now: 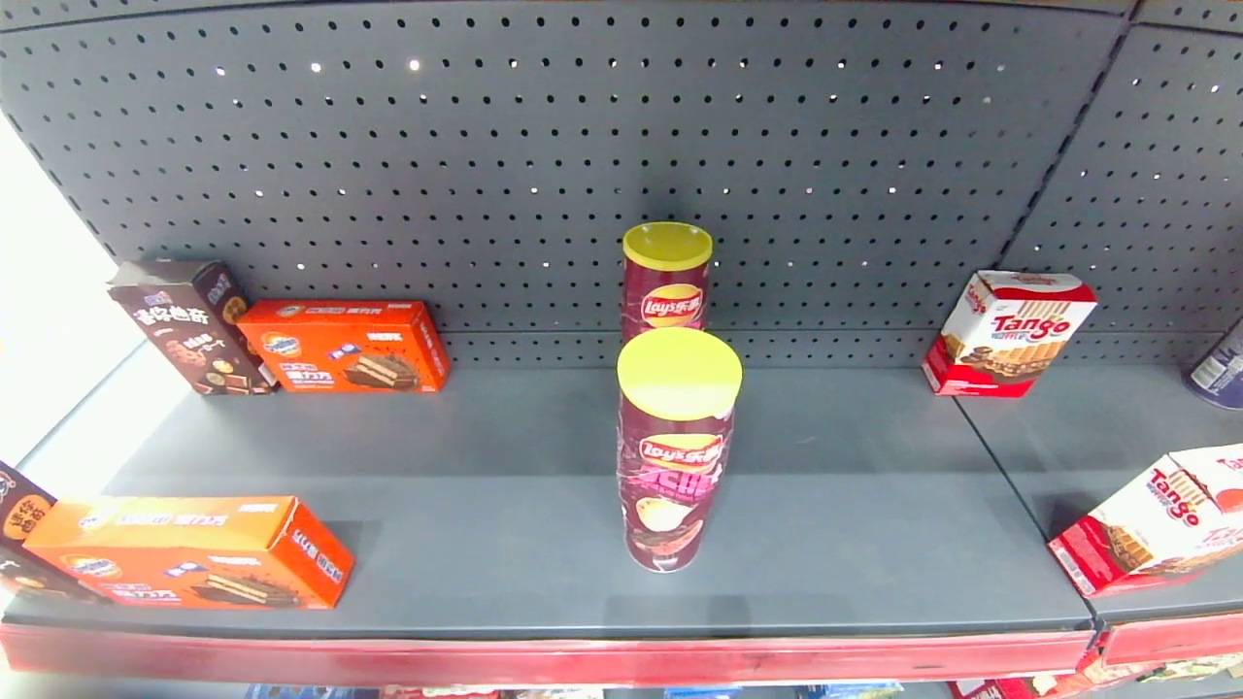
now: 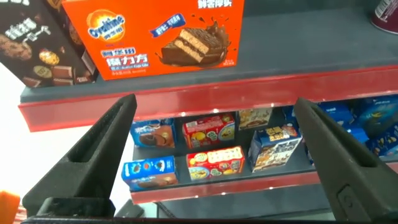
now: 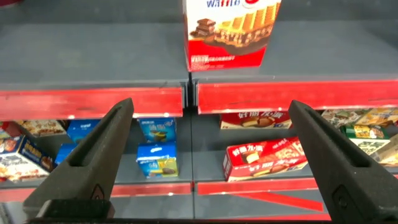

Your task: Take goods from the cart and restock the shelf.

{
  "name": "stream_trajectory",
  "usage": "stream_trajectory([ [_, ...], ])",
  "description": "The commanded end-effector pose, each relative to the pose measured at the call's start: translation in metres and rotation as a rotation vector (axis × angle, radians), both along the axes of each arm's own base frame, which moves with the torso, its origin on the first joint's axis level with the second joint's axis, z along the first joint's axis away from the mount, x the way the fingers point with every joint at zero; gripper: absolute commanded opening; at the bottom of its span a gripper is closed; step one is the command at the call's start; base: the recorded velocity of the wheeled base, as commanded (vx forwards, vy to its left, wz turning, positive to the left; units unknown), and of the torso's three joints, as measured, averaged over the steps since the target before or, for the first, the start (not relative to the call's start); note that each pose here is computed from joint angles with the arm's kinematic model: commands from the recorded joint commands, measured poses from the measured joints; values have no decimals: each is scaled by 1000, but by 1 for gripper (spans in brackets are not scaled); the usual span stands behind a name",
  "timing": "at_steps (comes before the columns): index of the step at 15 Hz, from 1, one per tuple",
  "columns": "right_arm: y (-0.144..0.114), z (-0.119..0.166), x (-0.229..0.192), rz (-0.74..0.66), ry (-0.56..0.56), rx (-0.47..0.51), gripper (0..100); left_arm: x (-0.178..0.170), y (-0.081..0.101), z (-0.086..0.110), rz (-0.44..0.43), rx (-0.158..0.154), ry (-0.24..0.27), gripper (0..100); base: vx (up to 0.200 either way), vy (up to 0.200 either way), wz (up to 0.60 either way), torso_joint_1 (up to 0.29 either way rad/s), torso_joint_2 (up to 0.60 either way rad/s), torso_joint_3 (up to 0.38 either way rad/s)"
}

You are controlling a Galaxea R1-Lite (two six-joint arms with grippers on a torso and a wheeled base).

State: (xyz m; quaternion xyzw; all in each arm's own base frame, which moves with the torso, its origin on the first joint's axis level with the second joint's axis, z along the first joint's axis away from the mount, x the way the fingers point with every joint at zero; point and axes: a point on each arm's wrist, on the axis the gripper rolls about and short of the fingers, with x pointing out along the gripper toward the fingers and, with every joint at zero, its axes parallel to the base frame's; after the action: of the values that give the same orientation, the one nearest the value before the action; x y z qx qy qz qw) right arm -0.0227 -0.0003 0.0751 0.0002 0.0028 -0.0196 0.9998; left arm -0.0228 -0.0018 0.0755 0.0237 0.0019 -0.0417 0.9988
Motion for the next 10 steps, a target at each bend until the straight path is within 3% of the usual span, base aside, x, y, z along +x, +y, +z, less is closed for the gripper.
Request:
stream_trajectory([
  [1,0,0,0,-1,-1,0,100,0,0,0,1,0,-1,100,0,0,0,0,0,0],
  [10,0,0,0,1,-1,0,100,0,0,0,1,0,-1,100,0,0,0,0,0,0],
])
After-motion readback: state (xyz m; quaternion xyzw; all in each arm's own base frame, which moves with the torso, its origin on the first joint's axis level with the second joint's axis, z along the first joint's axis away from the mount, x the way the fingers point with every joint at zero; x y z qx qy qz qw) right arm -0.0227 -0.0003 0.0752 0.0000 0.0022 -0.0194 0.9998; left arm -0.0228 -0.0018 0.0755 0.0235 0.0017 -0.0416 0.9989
